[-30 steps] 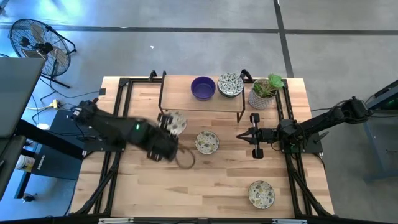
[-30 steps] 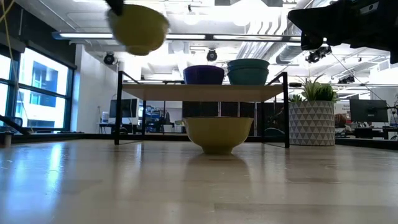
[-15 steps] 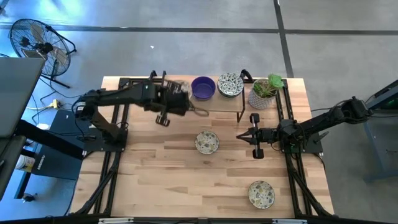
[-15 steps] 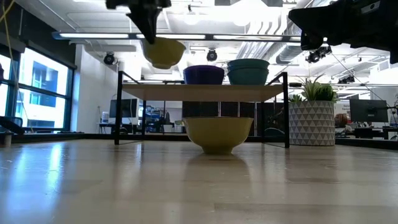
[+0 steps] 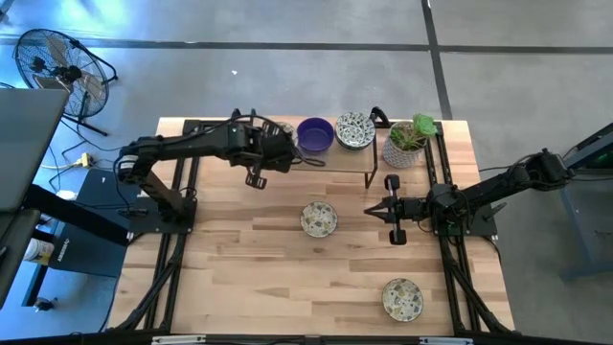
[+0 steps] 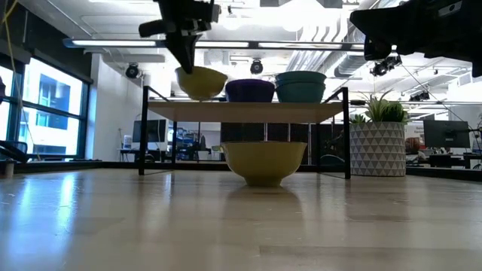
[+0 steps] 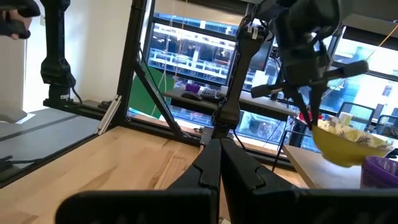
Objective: Pick & Place Mini bowls
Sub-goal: Put the top yellow patterned bowl on the shelf
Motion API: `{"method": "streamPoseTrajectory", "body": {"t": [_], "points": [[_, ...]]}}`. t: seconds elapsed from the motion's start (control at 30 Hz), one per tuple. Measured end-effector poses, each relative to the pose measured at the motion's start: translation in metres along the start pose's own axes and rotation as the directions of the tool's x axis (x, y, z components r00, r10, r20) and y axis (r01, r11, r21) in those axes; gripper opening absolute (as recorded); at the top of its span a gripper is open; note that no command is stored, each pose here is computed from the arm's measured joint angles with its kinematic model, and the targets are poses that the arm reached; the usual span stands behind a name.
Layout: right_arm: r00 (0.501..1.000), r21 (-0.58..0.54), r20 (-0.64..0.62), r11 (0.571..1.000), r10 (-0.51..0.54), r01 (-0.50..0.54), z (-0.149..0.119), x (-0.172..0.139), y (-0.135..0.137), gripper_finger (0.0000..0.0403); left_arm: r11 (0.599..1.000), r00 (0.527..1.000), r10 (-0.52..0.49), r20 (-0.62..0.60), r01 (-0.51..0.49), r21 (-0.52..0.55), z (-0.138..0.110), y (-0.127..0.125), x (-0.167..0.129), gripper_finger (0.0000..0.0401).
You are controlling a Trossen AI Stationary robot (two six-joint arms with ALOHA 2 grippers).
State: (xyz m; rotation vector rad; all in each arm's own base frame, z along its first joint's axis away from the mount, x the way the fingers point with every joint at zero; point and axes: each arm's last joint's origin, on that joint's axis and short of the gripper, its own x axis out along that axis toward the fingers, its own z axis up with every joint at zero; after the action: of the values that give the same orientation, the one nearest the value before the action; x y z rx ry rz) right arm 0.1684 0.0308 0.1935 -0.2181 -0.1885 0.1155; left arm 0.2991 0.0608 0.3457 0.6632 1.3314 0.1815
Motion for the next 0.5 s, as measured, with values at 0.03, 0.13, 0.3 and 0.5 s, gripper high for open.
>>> {"method": "streamPoseTrajectory", "body": {"t": [0.03, 0.13, 0.3, 0.5], "points": [[1.0, 0.0, 0.0, 1.0, 0.0, 0.0, 0.0, 0.0, 0.0, 0.0, 1.0, 1.0, -0.003, -0.006, 0.003, 0.001, -0.001, 0.0, 0.003, 0.0001], [1.0, 0.0, 0.0, 1.0, 0.0, 0.0, 0.0, 0.0, 0.0, 0.0, 1.0, 1.0, -0.011, -0.008, 0.011, -0.006, -0.001, -0.002, 0.006, 0.0001], [1.0, -0.001, 0.0, 1.0, 0.0, 0.0, 0.0, 0.0, 0.0, 0.0, 1.0, 1.0, 0.006, 0.003, -0.006, -0.026, -0.006, 0.002, 0.002, 0.0001], [1.0, 0.001, 0.0, 1.0, 0.0, 0.0, 0.0, 0.0, 0.0, 0.0, 0.998, 1.0, 0.012, -0.02, -0.013, -0.056, -0.013, 0.012, 0.008, 0.0001]]}}
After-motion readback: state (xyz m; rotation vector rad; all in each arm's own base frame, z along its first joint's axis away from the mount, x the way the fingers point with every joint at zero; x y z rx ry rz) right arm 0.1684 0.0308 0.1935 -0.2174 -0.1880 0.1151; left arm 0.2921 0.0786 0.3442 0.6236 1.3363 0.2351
